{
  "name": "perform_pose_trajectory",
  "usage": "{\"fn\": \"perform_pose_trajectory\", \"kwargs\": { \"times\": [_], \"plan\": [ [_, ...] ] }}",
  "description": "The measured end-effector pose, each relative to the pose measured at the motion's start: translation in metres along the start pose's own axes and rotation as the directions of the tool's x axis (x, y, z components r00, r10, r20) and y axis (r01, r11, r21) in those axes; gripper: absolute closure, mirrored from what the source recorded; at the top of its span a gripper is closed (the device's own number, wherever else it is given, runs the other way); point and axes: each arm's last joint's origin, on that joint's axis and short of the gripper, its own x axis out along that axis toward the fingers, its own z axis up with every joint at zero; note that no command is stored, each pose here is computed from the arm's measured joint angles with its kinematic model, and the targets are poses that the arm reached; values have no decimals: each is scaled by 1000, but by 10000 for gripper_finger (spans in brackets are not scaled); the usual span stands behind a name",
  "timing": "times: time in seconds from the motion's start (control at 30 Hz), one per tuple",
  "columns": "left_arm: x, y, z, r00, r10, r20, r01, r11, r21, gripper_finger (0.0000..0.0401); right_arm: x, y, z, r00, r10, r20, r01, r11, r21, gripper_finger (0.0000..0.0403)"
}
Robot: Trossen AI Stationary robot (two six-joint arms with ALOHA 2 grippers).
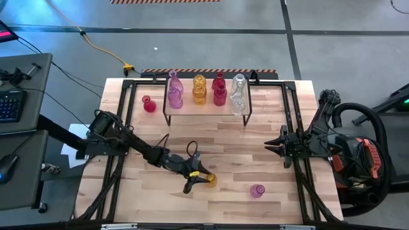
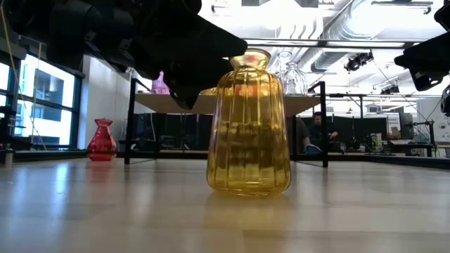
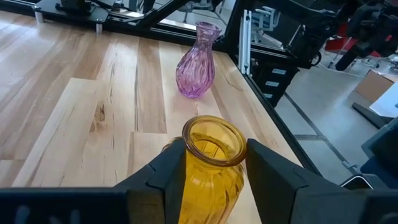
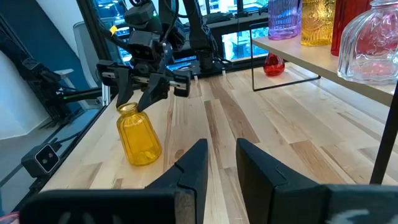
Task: Sort vases onto shelf
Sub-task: Put the yellow vase on the shelf aligned with the other yellow vases
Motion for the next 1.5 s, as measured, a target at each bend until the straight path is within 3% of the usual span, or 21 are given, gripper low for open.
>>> {"fn": "perform_pose_trajectory", "kwargs": {
  "times": [0.63, 0.8, 1.13, 1.5],
  "plan": [
    [0, 0, -2, 1000, -9, -19, 8, 998, -56, 293, 0, 0, 0, 1000, 0, 0, 0, 1000, 0, 336],
    [0, 0, -2, 1000, 6, -14, -6, 999, -41, 258, 0, 0, 0, 1000, 0, 0, 0, 1000, 0, 336],
    [5, -2, 7, 1000, 26, 7, -26, 1000, 3, 133, 0, 0, 0, 1000, 0, 0, 0, 1000, 0, 336],
    [15, -8, 21, 999, 29, -15, -28, 999, 38, 116, 0, 0, 0, 1000, 0, 0, 0, 1000, 0, 336]
  ]
}}
